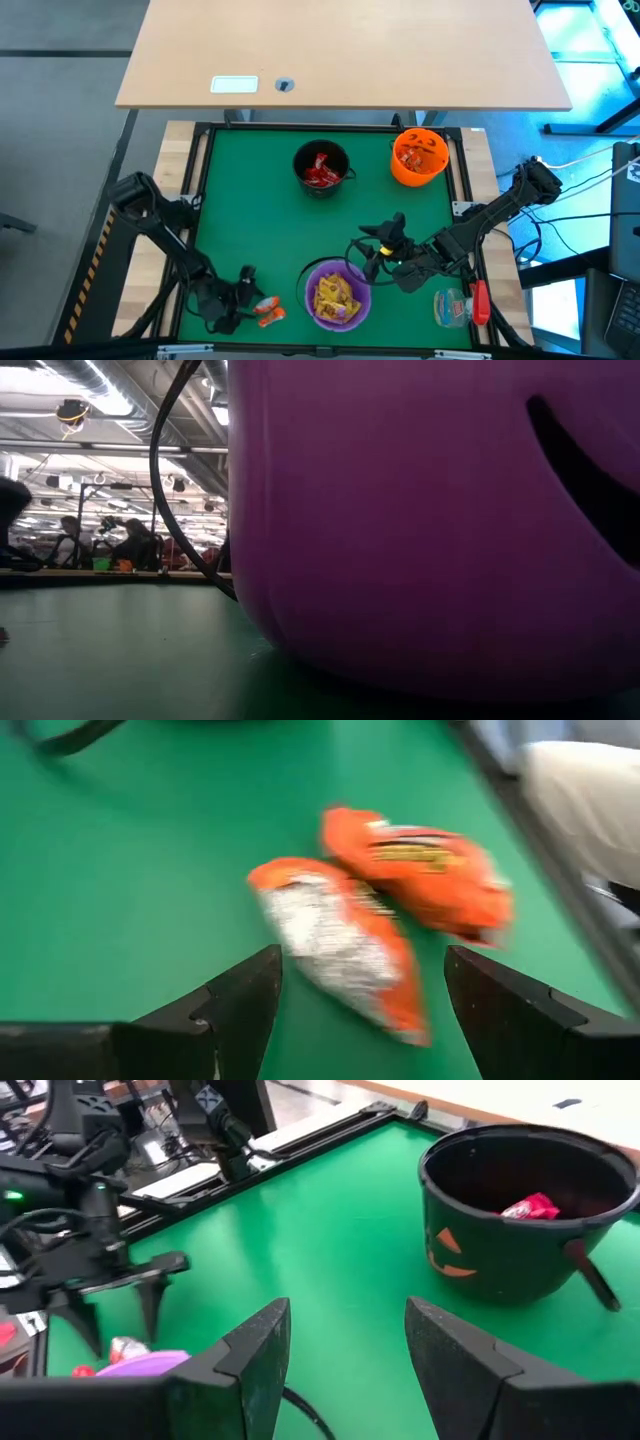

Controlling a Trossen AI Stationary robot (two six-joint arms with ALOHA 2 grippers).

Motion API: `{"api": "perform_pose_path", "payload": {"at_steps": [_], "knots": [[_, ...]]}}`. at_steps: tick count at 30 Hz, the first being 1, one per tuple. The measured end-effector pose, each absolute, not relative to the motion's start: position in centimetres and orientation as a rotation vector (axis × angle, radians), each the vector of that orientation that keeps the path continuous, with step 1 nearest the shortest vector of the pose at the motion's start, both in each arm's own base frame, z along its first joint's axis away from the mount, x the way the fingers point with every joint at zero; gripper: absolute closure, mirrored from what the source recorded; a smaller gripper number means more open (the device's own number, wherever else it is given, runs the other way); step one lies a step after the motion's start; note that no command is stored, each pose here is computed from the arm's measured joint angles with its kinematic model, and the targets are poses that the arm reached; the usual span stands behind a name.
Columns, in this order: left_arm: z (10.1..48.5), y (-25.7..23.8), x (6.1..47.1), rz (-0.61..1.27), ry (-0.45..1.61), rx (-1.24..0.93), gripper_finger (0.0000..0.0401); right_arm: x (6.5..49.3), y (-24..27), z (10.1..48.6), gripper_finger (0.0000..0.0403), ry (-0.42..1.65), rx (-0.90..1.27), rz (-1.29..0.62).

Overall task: Sort candy
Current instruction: Put the orange candy into the orange bucket

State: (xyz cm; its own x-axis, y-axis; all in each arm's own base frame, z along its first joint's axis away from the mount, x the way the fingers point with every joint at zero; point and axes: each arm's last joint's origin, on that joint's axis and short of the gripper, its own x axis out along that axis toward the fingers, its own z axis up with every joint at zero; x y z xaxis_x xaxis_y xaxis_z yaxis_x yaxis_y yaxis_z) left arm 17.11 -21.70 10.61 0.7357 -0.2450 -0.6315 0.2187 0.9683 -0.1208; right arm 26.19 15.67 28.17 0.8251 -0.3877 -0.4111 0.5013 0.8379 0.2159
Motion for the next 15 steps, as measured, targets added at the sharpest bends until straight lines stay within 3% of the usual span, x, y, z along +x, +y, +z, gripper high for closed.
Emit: {"api": "perform_pose_path", "payload": {"at_steps": [7,10,15], "knots": [[9.7,-20.8,18.0,-0.158,0.736,-0.072,0.0152,26.2,15.8,28.1,0.0205,0.386,0.338,-0.454],[9.7,-20.7,18.0,-0.138,0.728,-0.059,0.0190,26.2,15.8,28.1,0.0205,0.386,0.339,-0.454],[9.6,-20.3,18.3,-0.114,0.722,-0.028,0.0285,26.2,15.8,28.1,0.0205,0.385,0.338,-0.455]]}}
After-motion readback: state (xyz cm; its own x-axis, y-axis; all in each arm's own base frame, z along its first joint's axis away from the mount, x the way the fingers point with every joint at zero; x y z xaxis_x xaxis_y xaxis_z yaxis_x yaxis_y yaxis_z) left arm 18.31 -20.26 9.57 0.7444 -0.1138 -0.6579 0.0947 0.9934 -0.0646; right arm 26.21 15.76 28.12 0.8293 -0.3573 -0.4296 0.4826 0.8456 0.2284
